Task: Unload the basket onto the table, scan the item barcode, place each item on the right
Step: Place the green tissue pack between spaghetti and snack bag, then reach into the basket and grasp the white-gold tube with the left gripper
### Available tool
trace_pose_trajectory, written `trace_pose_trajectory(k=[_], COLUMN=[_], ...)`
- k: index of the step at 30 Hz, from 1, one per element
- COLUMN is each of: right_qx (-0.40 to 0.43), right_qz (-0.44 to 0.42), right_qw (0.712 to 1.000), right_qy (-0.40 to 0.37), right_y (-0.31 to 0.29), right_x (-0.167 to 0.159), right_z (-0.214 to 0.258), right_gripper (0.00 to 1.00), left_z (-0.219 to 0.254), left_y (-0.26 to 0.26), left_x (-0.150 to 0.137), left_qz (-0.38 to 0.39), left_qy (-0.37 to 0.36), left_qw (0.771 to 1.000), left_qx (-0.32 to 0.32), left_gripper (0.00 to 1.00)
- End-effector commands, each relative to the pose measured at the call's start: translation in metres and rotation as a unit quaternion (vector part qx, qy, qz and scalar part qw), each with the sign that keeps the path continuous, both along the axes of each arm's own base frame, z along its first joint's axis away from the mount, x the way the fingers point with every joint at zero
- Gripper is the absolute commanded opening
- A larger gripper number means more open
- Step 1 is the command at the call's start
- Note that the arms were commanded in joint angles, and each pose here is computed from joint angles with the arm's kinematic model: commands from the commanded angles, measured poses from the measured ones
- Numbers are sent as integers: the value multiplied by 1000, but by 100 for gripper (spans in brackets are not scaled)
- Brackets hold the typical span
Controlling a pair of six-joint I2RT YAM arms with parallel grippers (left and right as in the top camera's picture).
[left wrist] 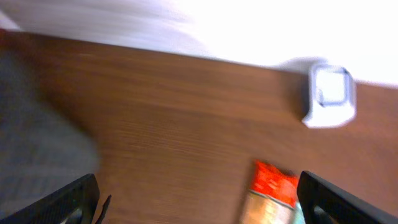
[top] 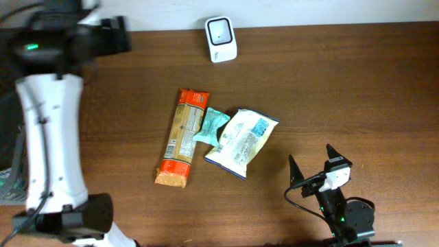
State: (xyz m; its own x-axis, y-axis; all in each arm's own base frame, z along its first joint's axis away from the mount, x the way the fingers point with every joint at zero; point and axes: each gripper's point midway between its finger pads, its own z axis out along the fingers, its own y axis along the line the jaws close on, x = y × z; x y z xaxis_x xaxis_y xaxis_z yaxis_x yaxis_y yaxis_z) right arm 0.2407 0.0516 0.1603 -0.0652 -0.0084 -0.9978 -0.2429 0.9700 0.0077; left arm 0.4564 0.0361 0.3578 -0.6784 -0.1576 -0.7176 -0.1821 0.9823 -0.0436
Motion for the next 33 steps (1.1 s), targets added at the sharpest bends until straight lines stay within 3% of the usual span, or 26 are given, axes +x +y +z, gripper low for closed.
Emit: trace_pose_trajectory(k=[1, 7, 11, 16, 19, 25, 29, 33], right_qx=[1, 1, 1, 1, 1, 1, 1, 1], right_qz=[-7, -7, -6, -7, -7, -7, -7, -7], right_qw=[1000, 1000, 1000, 1000, 1000, 1000, 1000, 1000], right_qy=[2, 2, 2, 2, 2, 2, 2, 2], right_y=[-3, -3, -3, -3, -3, -3, -3, -3], right_x=[0, 0, 0, 0, 0, 0, 0, 0], right_z=[-2, -2, -2, -2, -2, -2, -2, -2], right_gripper=[99, 99, 99, 99, 99, 99, 99, 99], left_z=[0, -17, -57, -140, -178, -254, -282, -301], left_y=[90, 213, 254, 275, 285, 274, 245, 237], left_x=[-23, -87, -118, -128, -130, -114, -108, -109], left_qz=[103, 255, 301, 217, 171, 41, -73, -96], left_qy=[9, 39, 88, 142, 171, 215, 209, 216], left_qw=[995, 966, 949, 962, 967, 970, 963, 956], left_qx=[3, -8, -29, -86, -77, -109, -152, -175], left_gripper=[99, 99, 100, 100, 98, 97, 94, 92])
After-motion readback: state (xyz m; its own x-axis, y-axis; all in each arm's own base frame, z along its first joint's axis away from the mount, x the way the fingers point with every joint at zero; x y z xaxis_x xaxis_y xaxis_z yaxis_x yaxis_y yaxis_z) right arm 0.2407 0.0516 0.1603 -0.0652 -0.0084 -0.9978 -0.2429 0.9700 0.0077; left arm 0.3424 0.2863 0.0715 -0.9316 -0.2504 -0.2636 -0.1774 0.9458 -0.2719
